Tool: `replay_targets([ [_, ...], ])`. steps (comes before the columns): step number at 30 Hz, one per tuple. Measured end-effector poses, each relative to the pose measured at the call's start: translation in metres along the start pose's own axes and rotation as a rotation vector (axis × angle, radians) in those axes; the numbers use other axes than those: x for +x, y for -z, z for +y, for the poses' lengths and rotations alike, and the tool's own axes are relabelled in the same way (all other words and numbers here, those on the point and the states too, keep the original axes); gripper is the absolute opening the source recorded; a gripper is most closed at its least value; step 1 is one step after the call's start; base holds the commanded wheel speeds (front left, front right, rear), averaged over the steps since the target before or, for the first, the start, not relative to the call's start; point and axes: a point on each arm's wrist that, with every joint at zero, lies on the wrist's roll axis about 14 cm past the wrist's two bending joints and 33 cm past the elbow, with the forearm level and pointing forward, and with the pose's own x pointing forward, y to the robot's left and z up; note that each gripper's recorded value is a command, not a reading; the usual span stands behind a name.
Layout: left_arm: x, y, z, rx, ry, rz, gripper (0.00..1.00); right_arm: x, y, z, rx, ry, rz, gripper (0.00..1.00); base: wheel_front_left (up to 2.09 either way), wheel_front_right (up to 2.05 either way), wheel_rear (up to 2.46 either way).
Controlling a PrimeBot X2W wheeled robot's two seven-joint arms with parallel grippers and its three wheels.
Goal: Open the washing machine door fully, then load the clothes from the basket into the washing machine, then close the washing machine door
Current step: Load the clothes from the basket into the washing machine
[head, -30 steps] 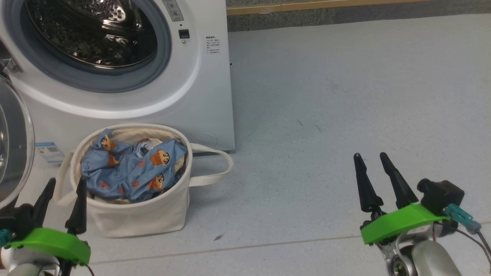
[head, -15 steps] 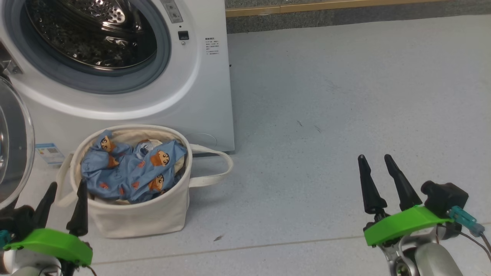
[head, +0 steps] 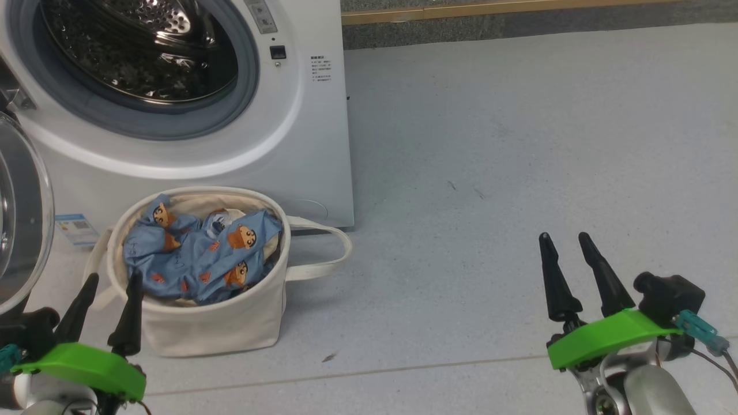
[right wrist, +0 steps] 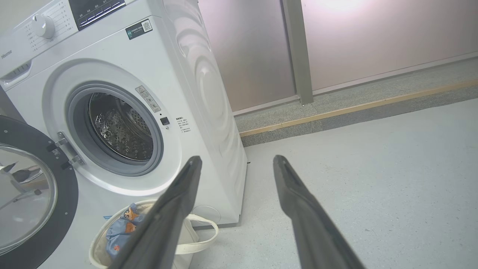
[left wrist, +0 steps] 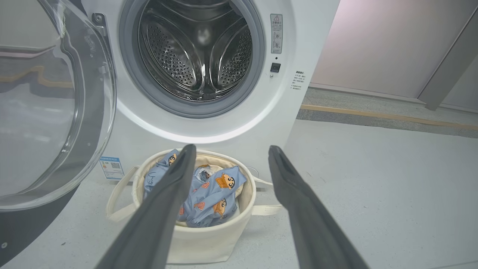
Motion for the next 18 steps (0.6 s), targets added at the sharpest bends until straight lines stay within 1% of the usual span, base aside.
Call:
replay_targets([
  [5,-0.0015,0.0008,-0.0044,0.0,0.019,0.015,1.0,0.0003,0.0,0.001,0.001,-0.003,0.0,1.0,0.09,-0.03,-0.05],
  [9,-0.0028,0.0018,-0.008,0.002,0.035,0.023,1.0,0.0005,0.0004,0.0017,0.002,-0.004,0.001,1.0,0.68,-0.44,-0.24],
  [13,-0.0033,0.0003,-0.0077,-0.01,0.037,0.019,1.0,0.0006,0.0009,0.0027,0.003,-0.006,0.002,1.0,1.15,-1.06,-0.1],
  [18,-0.0047,0.0011,-0.0062,-0.009,0.033,0.022,1.0,-0.0019,0.0051,0.0024,0.006,-0.004,0.013,1.0,1.66,-1.78,0.12],
])
